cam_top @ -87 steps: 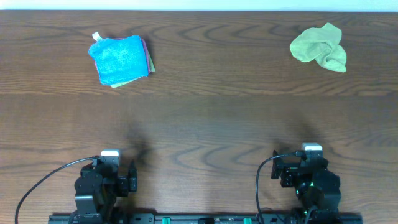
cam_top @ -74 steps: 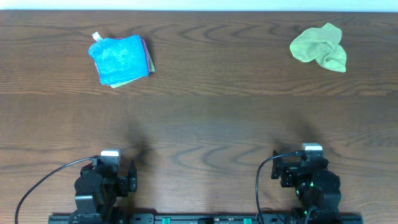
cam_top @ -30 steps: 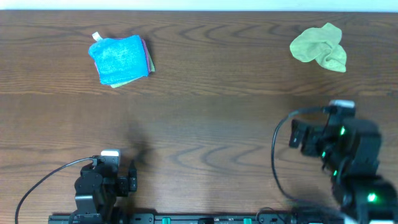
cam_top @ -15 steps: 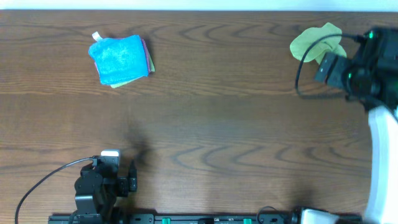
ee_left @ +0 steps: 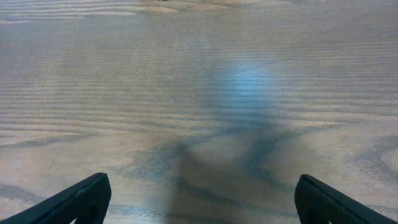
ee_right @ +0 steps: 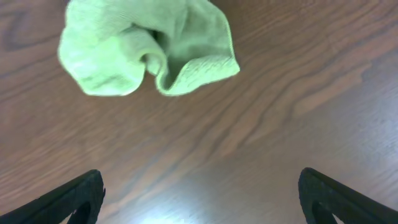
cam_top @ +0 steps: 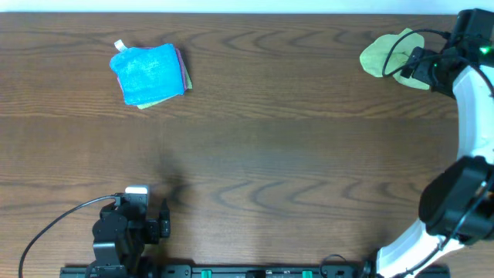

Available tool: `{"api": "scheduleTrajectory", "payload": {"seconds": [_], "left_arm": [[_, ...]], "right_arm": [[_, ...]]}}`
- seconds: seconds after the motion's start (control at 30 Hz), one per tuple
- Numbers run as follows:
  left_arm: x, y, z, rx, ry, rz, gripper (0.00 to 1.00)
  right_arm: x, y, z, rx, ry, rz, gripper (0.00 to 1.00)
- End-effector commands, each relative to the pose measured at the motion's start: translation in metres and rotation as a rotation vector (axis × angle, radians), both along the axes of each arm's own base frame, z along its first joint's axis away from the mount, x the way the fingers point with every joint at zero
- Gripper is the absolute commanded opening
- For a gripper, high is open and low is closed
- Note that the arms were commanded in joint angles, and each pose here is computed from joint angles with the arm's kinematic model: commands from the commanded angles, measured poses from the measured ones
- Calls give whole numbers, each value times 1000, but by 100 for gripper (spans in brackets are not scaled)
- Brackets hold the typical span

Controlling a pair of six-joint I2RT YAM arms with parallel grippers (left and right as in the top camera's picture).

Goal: Fold the cloth
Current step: 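Reach the right gripper to the crumpled green cloth and grasp it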

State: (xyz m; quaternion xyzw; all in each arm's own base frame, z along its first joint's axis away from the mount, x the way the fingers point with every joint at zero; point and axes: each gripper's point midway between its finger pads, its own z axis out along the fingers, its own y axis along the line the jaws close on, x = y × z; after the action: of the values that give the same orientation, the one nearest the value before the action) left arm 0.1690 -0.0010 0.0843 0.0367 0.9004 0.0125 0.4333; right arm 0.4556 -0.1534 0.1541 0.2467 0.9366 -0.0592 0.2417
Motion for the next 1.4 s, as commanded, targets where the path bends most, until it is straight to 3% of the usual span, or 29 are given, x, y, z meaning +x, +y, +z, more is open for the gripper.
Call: {"api": "scheduleTrajectory", "payload": {"seconds": [0.0,0.17,0.37,1.37], "left_arm": [[-7,1,-23,7,72,2,95],[-7,1,-23,7,72,2,95],[-7,1,-23,7,72,2,95],[-7,1,-23,7,72,2,95]], "right_arm": [[14,-14,-9,-36,-8,1,99],[43,-18,-32,-40,-56,32,99],[55,-23,-43,-55,-75,39,93],[81,-32,-115,-37,-75,42,80]]}}
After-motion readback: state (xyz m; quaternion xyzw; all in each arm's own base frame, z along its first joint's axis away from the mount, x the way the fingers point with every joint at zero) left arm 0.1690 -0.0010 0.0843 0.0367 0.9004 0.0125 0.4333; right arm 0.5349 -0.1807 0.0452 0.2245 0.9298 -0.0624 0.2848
